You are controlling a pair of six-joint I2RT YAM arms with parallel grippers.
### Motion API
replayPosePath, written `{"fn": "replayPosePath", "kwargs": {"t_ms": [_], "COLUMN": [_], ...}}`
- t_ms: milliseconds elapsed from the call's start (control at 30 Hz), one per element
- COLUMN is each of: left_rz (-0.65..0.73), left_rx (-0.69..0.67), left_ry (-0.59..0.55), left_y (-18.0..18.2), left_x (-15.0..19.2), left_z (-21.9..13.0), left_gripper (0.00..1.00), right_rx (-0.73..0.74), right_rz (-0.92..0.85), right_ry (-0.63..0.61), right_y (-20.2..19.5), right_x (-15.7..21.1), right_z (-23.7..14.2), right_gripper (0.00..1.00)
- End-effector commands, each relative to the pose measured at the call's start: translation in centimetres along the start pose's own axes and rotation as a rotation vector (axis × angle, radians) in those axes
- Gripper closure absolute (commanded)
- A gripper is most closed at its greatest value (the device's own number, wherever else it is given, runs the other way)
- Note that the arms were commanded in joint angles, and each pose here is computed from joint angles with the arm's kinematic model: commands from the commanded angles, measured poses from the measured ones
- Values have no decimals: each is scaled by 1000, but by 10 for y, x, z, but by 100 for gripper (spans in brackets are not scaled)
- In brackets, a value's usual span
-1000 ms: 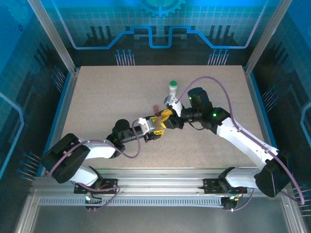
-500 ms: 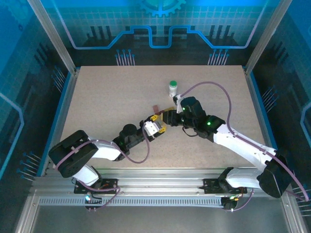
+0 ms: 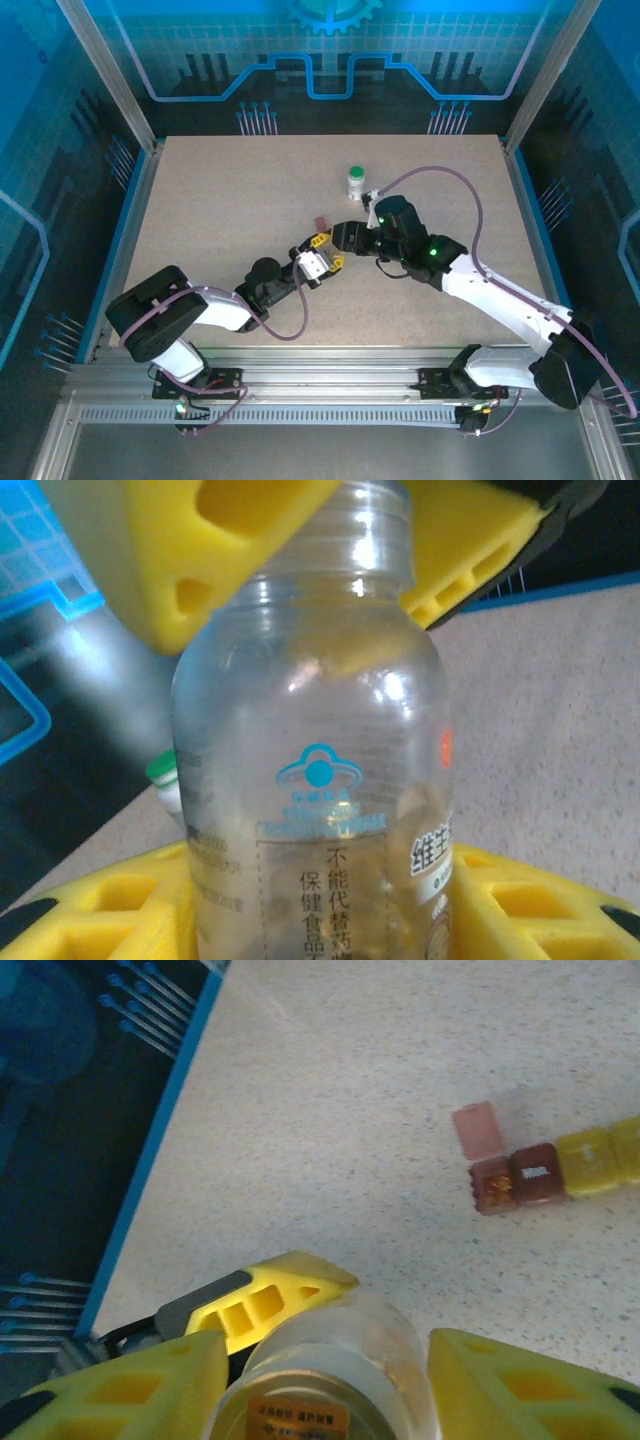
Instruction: Sort the pills into containers
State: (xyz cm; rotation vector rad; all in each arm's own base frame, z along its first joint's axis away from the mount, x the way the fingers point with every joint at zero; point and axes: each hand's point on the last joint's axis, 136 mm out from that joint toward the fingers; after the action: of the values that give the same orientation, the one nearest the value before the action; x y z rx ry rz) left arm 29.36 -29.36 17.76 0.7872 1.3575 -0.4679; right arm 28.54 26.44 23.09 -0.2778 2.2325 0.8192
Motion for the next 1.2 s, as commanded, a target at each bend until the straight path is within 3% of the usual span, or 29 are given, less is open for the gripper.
{"fn": "replayPosePath", "kwargs": {"t_ms": [0, 100, 333, 500, 833, 1167], "left_rz": [-65, -114, -209, -237, -259, -257], "left_rx": [20, 65, 230, 338, 455, 466], "left_ry": [-144, -143, -143, -164, -195, -203], "left_y": [10, 9, -2, -14, -28, -29], "left_x": [-40, -41, -50, -60, -74, -77], "left_z": [-1, -4, -14, -23, -28, -32], "left_gripper": [100, 100, 100, 100, 100, 100], "right_rx": [-135, -225, -286, -414, -668, -682], "right_rz": [-97, -270, -859, -1082, -1141, -1113], "right_ry": [-35, -79, -194, -235, -244, -176], "right_y": [20, 32, 47, 63, 89, 82], "right_x": [-19, -30, -34, -25, -18, -10], "right_z": [-27, -43, -66, -71, -76, -65], "right_gripper": [38, 38, 41, 46, 46, 47]}}
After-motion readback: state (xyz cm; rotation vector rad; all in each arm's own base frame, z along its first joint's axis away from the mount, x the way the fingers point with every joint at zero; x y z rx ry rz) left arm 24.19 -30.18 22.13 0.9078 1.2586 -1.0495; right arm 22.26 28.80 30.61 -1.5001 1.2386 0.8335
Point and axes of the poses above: each hand's point on the last joint's axis, 136 mm out from that joint toward the fingers, its own z axis out along the fingers, its own y axis along the line the jaws close on, x = y × z, and after that the axes turned 10 degrees about -z, right-handed
